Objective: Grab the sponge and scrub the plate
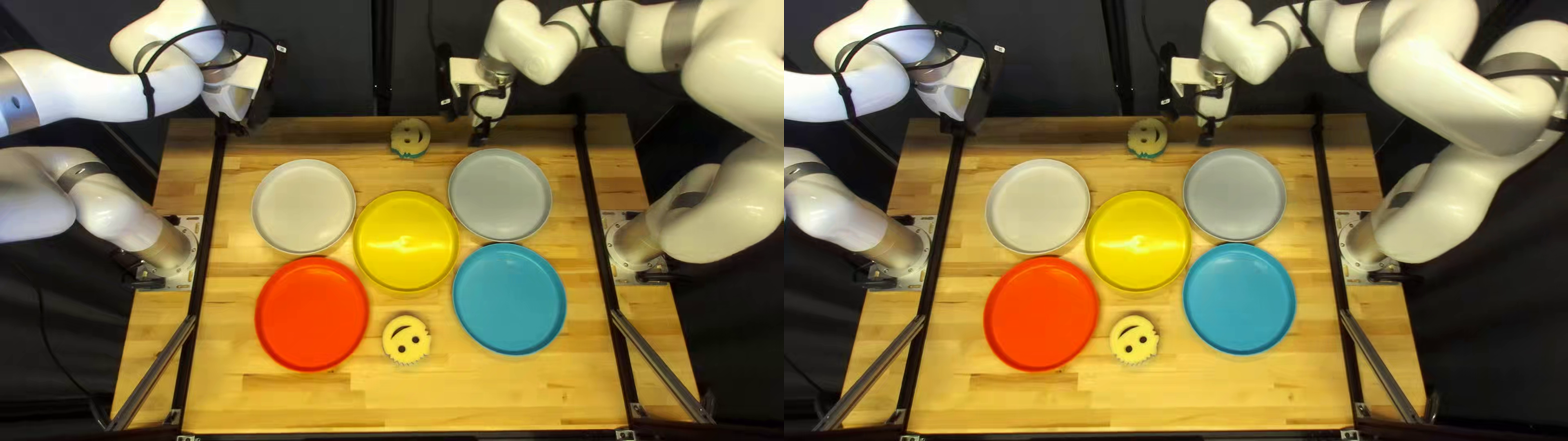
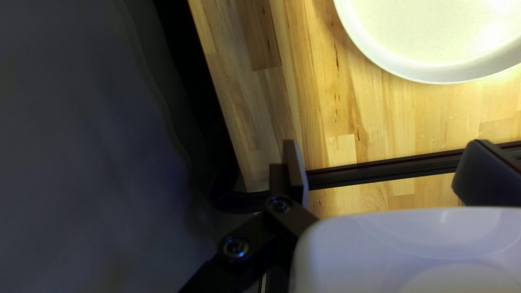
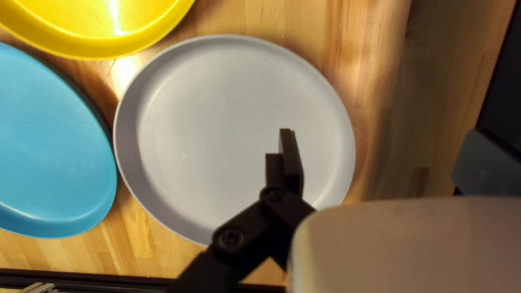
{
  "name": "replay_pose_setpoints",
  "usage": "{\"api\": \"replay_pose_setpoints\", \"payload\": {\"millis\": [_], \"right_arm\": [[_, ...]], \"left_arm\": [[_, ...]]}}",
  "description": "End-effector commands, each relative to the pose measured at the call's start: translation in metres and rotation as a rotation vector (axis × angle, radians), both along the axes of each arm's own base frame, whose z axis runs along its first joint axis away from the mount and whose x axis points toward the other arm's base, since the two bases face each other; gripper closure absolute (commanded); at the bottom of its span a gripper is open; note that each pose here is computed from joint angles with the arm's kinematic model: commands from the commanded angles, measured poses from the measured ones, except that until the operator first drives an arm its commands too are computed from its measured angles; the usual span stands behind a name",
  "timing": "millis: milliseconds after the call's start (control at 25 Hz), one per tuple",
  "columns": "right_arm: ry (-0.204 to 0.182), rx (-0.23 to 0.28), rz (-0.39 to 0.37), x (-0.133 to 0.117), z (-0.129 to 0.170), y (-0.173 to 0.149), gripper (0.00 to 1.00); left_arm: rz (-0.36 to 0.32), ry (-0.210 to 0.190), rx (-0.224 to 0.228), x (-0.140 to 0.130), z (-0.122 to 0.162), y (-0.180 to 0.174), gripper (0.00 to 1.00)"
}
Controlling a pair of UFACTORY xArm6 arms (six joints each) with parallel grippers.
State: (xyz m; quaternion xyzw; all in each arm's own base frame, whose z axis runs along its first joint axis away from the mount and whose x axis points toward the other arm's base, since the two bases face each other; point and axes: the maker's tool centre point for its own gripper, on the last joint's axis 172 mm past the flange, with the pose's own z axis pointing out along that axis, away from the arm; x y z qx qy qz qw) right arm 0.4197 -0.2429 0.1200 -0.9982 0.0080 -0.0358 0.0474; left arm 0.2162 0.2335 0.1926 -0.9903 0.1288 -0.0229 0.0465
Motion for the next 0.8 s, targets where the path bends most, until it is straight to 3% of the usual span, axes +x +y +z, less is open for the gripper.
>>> {"api": "replay_pose_setpoints", "payload": {"millis": [40, 240, 800], "right_arm": [[-0.028, -0.014, -0.001, 0.024, -0.009, -0.012, 0.00], [-0.033, -0.013, 0.030, 0.044, -0.021, -0.026, 0.00], [-0.015, 0.007, 0.049, 0.050, -0.031, -0.028, 0.00]], "left_arm": [[0.000, 0.000, 0.000, 0.000, 0.000, 0.000, 0.00], [0.000, 0.000, 0.000, 0.000, 0.000, 0.000, 0.00], [0.000, 0.000, 0.000, 0.000, 0.000, 0.000, 0.00]]}}
